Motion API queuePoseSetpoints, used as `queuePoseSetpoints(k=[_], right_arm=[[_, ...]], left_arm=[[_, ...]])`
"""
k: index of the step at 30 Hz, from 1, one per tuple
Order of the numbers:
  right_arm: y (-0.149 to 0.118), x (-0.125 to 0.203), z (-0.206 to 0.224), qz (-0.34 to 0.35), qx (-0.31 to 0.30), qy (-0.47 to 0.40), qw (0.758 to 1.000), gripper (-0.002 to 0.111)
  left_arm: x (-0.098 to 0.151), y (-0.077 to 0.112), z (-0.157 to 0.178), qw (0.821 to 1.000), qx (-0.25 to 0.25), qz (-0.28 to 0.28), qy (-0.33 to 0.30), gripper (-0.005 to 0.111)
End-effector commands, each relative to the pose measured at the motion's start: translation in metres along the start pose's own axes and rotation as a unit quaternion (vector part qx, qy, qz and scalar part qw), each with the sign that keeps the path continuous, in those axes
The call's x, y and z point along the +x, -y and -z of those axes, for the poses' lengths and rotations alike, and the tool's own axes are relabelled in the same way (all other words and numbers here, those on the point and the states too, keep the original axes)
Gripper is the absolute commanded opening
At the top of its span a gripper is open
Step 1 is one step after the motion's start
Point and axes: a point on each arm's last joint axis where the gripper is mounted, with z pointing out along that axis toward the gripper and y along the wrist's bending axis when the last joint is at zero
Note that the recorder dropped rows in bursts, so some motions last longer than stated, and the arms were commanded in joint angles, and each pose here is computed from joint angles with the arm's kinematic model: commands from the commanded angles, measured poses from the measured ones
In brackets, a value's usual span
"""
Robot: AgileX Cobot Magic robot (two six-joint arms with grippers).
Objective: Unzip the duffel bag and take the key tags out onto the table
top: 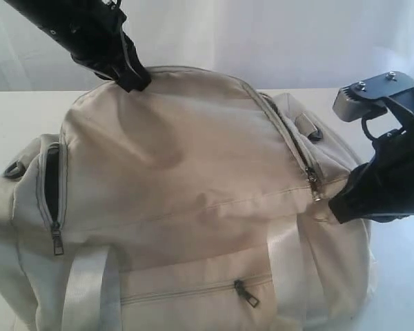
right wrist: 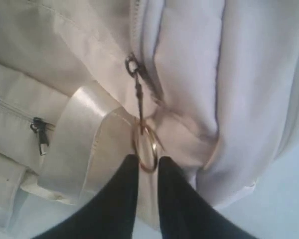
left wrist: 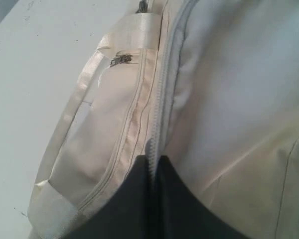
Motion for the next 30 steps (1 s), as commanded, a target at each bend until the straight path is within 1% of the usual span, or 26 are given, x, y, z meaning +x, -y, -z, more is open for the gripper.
queuePoseSetpoints(k=[1, 4, 6, 10, 14, 16, 19, 22, 24, 26, 28, 30], right_arm=[[0.000, -0.003, 0.004, -0.001, 0.000, 0.033, 0.999, 0.040], [-0.002, -0.002, 0.010, 0.004, 0.003, 0.046, 0.999, 0.056], [-0.003, -0.002, 0.017, 0.009, 0.010, 0.062, 0.998, 0.059], [-0.007, -0.002, 0.037, 0.023, 0.038, 0.119, 0.992, 0.057], [-0.012, 0.001, 0.055, 0.033, 0.055, 0.167, 0.984, 0.055], [-0.014, 0.003, 0.062, 0.036, 0.059, 0.182, 0.981, 0.054], [-0.016, 0.004, 0.065, 0.038, 0.060, 0.187, 0.980, 0.054], [-0.016, 0.004, 0.065, 0.038, 0.059, 0.186, 0.980, 0.054], [-0.016, 0.004, 0.064, 0.035, 0.058, 0.185, 0.980, 0.054], [-0.016, 0.004, 0.064, 0.033, 0.056, 0.186, 0.980, 0.054], [-0.017, 0.004, 0.064, 0.028, 0.048, 0.186, 0.981, 0.054], [-0.019, 0.005, 0.066, 0.028, 0.046, 0.187, 0.981, 0.054]], left_arm=[[0.002, 0.005, 0.007, 1.000, 0.015, 0.006, -0.010, 0.000], [0.003, 0.008, 0.008, 0.999, 0.035, 0.013, -0.012, 0.000], [0.003, 0.011, 0.008, 0.998, 0.050, 0.017, -0.016, 0.000], [0.006, 0.018, 0.014, 0.996, 0.081, 0.020, -0.032, 0.000], [0.010, 0.031, 0.032, 0.992, 0.116, 0.014, -0.053, 0.000], [0.010, 0.037, 0.043, 0.990, 0.130, 0.012, -0.051, 0.000], [0.008, 0.050, 0.060, 0.985, 0.166, 0.014, -0.035, 0.000], [0.007, 0.065, 0.074, 0.978, 0.205, 0.028, 0.006, 0.000], [0.013, 0.075, 0.080, 0.973, 0.226, 0.036, 0.016, 0.000], [0.023, 0.087, 0.082, 0.970, 0.238, 0.038, 0.010, 0.000], [0.035, 0.101, 0.083, 0.966, 0.254, 0.038, 0.000, 0.000], [0.051, 0.120, 0.083, 0.959, 0.281, 0.042, -0.010, 0.000]])
